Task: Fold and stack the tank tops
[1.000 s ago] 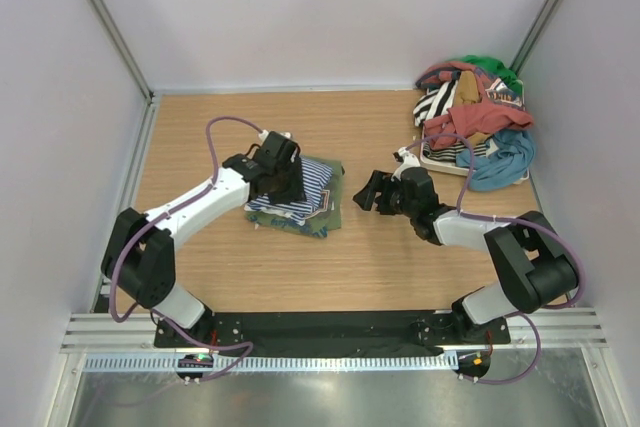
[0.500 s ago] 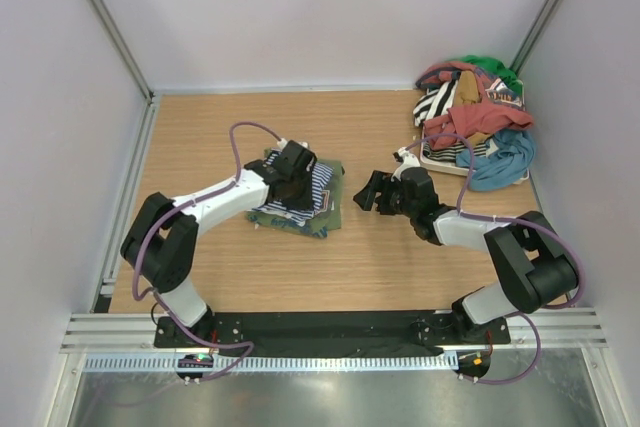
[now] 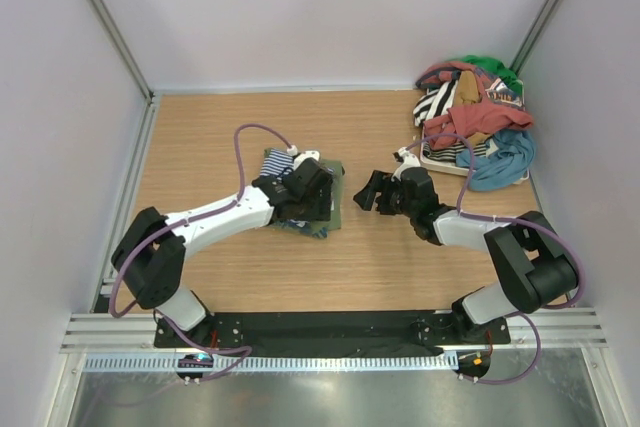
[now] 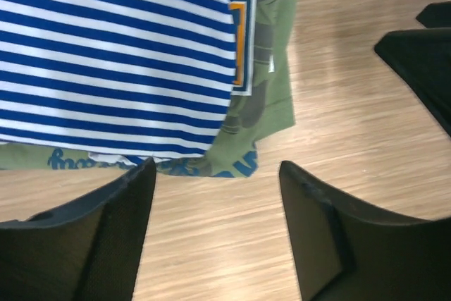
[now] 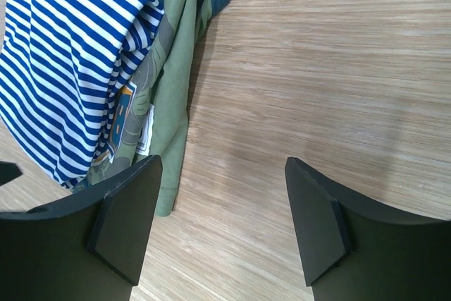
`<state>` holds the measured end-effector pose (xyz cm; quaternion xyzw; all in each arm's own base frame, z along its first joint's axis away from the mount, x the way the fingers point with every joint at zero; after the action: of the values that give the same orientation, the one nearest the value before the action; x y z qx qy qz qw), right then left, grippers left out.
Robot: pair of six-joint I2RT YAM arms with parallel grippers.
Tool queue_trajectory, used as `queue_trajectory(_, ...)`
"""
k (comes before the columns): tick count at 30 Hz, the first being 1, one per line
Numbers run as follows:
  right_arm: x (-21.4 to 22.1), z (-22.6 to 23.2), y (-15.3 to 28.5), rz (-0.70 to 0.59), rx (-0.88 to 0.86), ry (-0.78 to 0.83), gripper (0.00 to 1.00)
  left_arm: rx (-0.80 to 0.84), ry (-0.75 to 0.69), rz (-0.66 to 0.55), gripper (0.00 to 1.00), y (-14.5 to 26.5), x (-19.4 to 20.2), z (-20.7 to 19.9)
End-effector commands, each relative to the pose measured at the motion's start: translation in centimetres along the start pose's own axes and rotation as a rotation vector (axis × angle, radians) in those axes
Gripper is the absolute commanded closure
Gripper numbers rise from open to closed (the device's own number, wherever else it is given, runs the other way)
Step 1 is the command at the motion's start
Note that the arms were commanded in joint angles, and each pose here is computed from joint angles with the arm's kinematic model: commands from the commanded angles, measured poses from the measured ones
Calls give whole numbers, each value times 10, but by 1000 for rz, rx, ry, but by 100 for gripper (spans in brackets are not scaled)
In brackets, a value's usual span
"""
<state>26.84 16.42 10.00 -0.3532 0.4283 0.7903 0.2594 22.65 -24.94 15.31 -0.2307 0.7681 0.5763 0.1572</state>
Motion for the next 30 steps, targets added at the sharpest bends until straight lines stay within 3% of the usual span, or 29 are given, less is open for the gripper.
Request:
queue_trajectory(1, -20, 4, 5, -96, 15, 13, 23, -54, -28, -128, 27, 16, -18, -17)
queue_trajectory(4, -24, 1, 13, -143, 61, 10, 21, -137, -88, -137, 13, 11, -19, -33)
queue_trajectory(10, -29, -15, 41, -279, 243, -20, 19, -412, -229, -191, 0, -15, -29, -51)
queue_trajectory(21, -32, -35, 99, -552, 445, -121, 20, -556, -329, -182, 0, -60, -31, -56)
queue_trajectory(26, -32, -35, 100, -555, 453, -126, 20, -577, -332, -125, 2, -84, -27, -45)
queue_trajectory(30, -31, -36, 95, -532, 451, -120, 21, -644, -271, -90, 5, -92, -42, -8)
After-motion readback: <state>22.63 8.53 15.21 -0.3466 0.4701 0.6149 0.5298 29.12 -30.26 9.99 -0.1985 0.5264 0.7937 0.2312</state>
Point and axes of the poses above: each gripper's point midway between its finger pads, its own y axis back along the fingers, its own z axis along the line the jaws close on, x = y × z, the point moved 8 cm from there along y, back along the fingers, and after that the axes turned 11 degrees about y, right-handed, at the moved point
